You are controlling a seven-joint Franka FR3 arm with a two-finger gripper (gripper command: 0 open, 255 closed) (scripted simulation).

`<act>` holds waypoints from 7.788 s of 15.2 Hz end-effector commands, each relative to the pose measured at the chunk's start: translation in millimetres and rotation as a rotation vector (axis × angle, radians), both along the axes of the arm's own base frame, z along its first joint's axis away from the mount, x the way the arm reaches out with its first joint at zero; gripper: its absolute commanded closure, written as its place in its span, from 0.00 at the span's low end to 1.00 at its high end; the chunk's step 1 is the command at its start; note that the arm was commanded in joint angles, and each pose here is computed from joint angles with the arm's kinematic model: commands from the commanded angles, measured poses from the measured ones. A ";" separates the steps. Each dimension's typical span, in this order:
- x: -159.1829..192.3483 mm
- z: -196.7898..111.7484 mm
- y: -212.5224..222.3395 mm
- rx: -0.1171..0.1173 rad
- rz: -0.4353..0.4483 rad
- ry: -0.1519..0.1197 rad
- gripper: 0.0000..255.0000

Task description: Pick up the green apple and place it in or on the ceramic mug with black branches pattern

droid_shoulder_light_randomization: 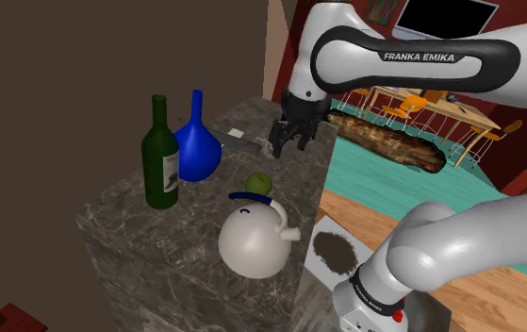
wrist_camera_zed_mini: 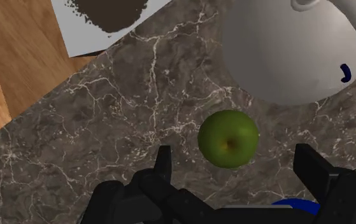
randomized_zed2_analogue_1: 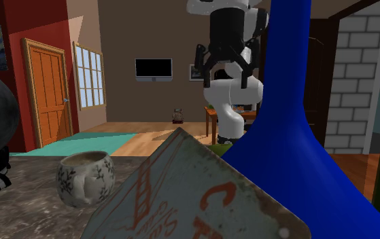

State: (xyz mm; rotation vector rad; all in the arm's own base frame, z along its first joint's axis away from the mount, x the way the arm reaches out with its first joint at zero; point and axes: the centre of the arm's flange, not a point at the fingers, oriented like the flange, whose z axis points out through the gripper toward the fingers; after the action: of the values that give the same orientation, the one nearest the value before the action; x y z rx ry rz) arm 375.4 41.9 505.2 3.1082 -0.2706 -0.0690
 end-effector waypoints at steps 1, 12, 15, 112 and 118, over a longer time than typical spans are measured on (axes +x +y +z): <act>21.5 -19.9 4.6 -0.011 -0.054 0.017 0.00; 99.8 -118.4 6.5 -0.058 -0.269 0.091 0.00; 97.5 -134.1 5.8 -0.058 -0.269 0.091 0.00; 253.8 -45.9 -231.1 -0.058 -0.269 0.091 1.00; 253.8 -45.9 -231.1 -0.058 -0.269 0.091 0.00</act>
State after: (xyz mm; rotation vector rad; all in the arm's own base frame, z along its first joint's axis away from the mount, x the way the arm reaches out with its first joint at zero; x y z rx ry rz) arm 629.2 -189.2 459.3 2.9800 -0.6720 -0.2018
